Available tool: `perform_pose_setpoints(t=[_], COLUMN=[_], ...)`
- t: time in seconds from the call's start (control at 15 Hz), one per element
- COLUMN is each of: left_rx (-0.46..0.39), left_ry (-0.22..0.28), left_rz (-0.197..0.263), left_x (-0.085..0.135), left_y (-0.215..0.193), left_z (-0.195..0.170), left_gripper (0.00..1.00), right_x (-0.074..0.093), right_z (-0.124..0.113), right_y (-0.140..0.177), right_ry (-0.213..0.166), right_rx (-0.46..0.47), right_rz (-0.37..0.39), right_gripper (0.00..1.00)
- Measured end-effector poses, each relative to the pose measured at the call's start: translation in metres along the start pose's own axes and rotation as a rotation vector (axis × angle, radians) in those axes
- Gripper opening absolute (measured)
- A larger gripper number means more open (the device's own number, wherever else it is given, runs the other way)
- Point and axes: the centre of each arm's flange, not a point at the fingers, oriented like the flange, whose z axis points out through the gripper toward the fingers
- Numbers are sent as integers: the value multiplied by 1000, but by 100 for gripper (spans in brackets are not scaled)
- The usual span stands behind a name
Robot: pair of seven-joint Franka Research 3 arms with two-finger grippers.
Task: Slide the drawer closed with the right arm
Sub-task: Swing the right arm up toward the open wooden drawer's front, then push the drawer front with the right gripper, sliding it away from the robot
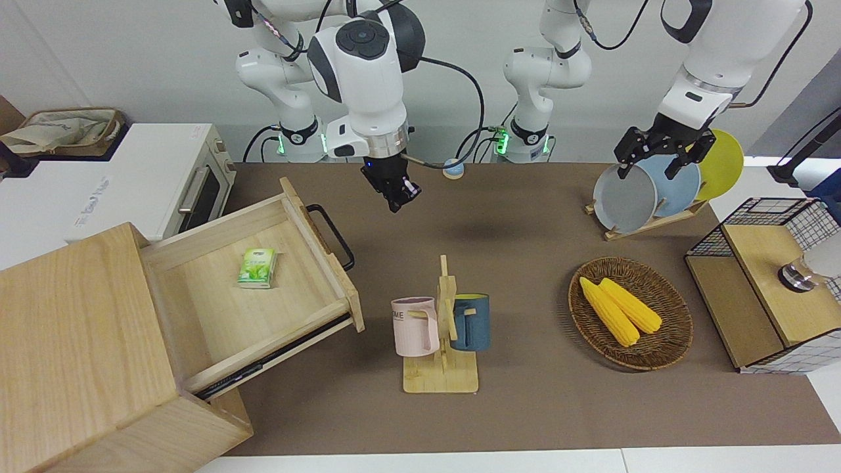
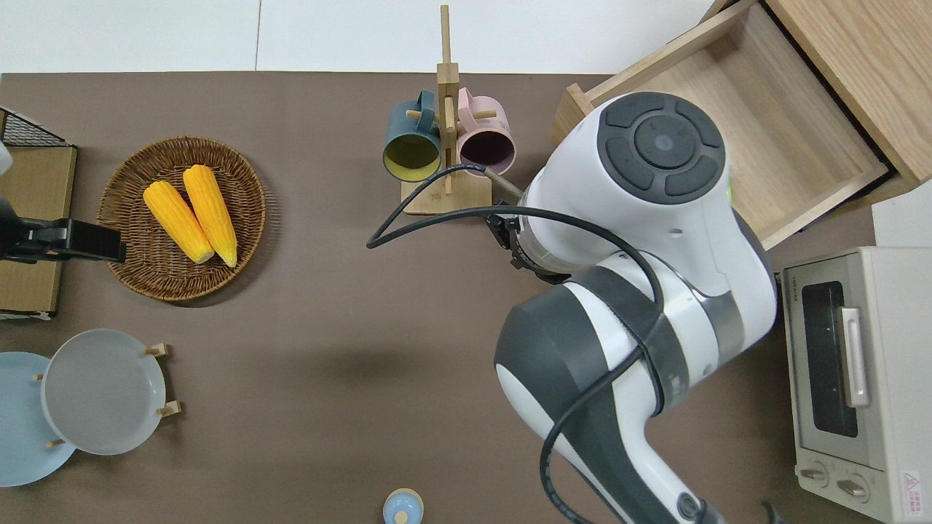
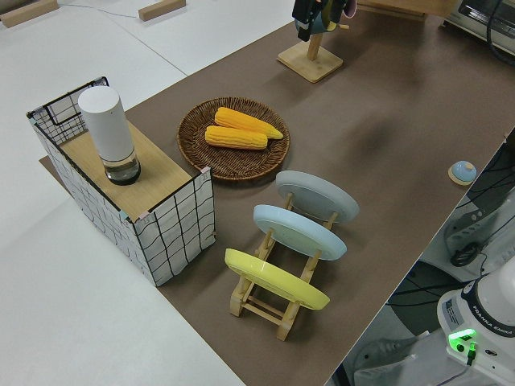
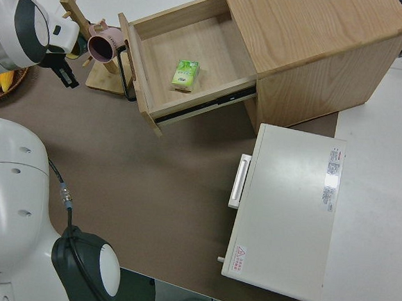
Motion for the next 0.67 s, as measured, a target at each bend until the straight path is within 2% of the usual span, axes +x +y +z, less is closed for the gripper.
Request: perform_pose_setpoints(t=[0.2,0.33,0.4,0.67], left_rx=[0,0,0,0], left_ry=[0,0,0,0], left_rz=[0,0,0,0], left_x=[0,0,0,0], left_y=[0,0,0,0], left_z=[0,0,0,0], left_gripper=[99,100,100,99], right_x=[14,24,36,70], right_z=[41,66,78,83], right_y=[-7,-8,-5,7], right_ry=[-8,-14,-11,7], right_rx=[-54,-92,-112,-126], right_rz=[114,148,169,227], right_gripper=[1,1,1,1])
